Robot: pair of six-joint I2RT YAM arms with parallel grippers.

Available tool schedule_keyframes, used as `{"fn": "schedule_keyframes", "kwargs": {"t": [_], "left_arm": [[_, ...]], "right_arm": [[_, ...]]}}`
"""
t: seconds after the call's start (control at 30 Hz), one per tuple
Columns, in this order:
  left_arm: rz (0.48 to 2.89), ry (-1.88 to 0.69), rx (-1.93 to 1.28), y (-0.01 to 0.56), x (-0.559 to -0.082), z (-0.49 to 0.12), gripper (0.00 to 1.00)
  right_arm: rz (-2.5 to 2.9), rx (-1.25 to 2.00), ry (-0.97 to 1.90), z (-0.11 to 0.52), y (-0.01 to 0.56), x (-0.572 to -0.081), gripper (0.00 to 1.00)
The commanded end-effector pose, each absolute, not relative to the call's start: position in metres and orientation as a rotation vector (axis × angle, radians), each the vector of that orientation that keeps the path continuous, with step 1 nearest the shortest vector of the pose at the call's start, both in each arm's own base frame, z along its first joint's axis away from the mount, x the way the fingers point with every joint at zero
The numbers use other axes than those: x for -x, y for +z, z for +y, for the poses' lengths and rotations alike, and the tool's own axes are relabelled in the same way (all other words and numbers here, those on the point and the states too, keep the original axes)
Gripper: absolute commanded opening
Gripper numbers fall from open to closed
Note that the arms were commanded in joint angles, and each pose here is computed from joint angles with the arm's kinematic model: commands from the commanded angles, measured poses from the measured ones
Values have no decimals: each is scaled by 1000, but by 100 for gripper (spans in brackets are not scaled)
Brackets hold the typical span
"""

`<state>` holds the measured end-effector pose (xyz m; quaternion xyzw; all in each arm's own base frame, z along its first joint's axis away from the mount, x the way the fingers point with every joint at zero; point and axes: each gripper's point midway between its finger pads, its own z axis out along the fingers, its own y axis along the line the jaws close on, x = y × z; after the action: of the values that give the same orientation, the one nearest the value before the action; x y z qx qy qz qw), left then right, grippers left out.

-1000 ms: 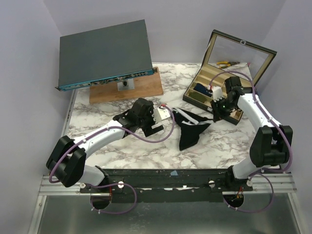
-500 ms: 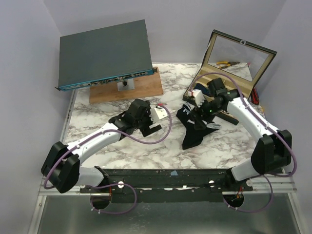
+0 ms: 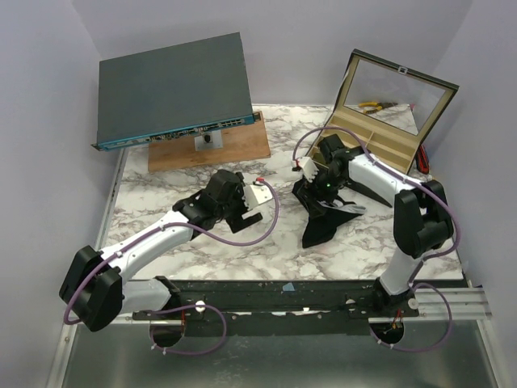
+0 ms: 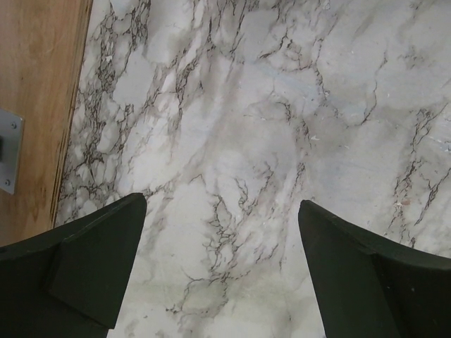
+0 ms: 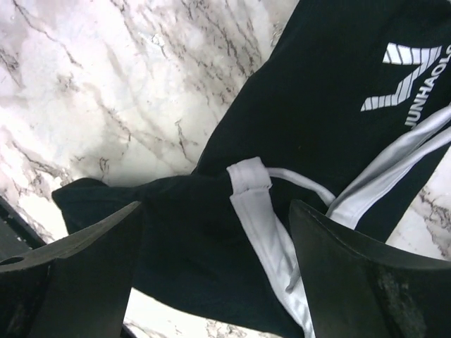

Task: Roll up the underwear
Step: Flatten out the underwear at the center of the board.

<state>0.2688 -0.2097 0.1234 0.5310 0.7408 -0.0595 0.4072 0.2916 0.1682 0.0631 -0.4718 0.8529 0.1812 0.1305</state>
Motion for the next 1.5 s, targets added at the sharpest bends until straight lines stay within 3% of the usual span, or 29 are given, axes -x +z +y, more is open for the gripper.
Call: {"fn": "schedule_keyframes", "kwargs": {"t": [0.0,0.13,0.37,0.47,0.5,0.73,1.07,1.27,1.47], "left_arm": [[1884,-168,-1346,118,-260,-207,99],[1888,-166,-1350,116,-260,-208,99],[1892,-179,-1355,115,-262,-212,99],[1894,-188,-1356,115,-262,-213,99],[1892,-192,-1359,115,-262,-214,99],[1868,-320,-1326,139,-264,-238,99],[1795,-831,-1270,189,-251,-318,99],[1719,-724,-1294,179,-293,-336,99],[1683,-791,-1459,145,-287,-346,99]], "right_arm": [[2399,1412,509,178,66,-310,85],[2396,1423,541,180,65,-305,71],[2400,1430,601,181,67,-291,28],[2393,1424,615,182,76,-289,4],[2385,1421,611,182,81,-289,1],[2296,1369,570,186,142,-300,1],[2114,1206,625,206,228,-307,1],[2077,1253,649,205,233,-295,1],[2075,1265,635,197,215,-279,1]]}}
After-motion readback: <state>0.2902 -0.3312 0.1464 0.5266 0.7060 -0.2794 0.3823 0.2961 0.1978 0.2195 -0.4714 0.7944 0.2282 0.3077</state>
